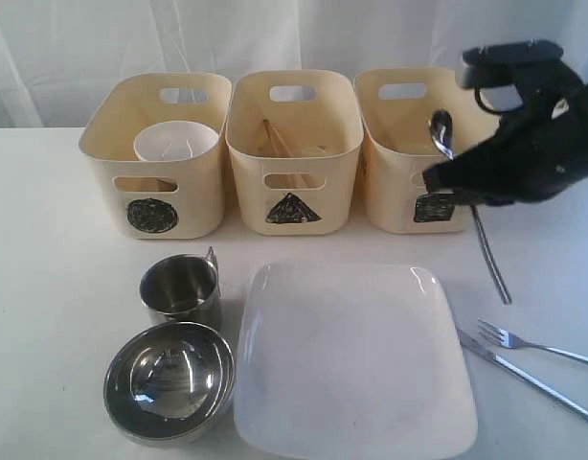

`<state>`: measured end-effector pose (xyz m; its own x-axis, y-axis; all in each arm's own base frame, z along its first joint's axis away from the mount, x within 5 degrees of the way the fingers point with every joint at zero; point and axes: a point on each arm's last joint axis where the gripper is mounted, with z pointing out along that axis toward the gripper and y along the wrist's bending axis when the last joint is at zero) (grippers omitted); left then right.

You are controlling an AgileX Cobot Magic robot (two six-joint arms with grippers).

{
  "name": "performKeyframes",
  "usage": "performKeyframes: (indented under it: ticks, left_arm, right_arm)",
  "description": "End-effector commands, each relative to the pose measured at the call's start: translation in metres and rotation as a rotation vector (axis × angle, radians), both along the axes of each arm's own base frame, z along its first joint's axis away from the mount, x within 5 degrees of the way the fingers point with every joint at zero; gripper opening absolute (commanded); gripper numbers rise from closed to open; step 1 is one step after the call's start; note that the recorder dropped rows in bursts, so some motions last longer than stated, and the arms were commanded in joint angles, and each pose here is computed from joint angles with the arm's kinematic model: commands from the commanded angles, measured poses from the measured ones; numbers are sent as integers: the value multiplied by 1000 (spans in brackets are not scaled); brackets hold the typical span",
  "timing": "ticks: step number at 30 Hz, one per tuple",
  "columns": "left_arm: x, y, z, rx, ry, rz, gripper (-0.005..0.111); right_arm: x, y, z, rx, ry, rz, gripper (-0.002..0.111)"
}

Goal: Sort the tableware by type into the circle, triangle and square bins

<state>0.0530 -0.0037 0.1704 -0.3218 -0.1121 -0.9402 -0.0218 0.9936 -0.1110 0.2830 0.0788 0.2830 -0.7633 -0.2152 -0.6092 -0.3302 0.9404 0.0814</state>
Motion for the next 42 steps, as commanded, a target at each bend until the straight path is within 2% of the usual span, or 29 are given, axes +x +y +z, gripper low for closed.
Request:
performKeyframes:
  ticks: [1,8,14,22,26,29,31,37,42]
  left_arm:
    - [0,0,-1,-2,-5,-1,0]
    - [0,0,-1,-2,-5,-1,0]
    - [0,0,-1,-2,-5,-1,0]
    - [0,0,-1,-2,-5,-1,0]
    - [0,0,-1,-2,-5,-1,0]
    - [0,0,-1,-2,-5,-1,0]
    - [0,0,-1,-2,-5,-1,0]
    - [0,0,-1,-2,-5,-1,0]
    - [0,0,-1,-2,-5,-1,0]
  right_arm:
    - [21,18,32,160,-185,52,0]
    - [77,36,45,330,-330,11,0]
    - [127,54,34,449,-346,-35,0]
    - [174,93,18,422,-427,28,0]
    - [188,111,5,420,-425,67,0]
    - [191,124,-4,388,-423,148,0]
    - [192,128,-7,384,-419,171,4]
    - [191,130,-7,395,-403,186,30]
    - [189,130,-5,418,-389,180,37]
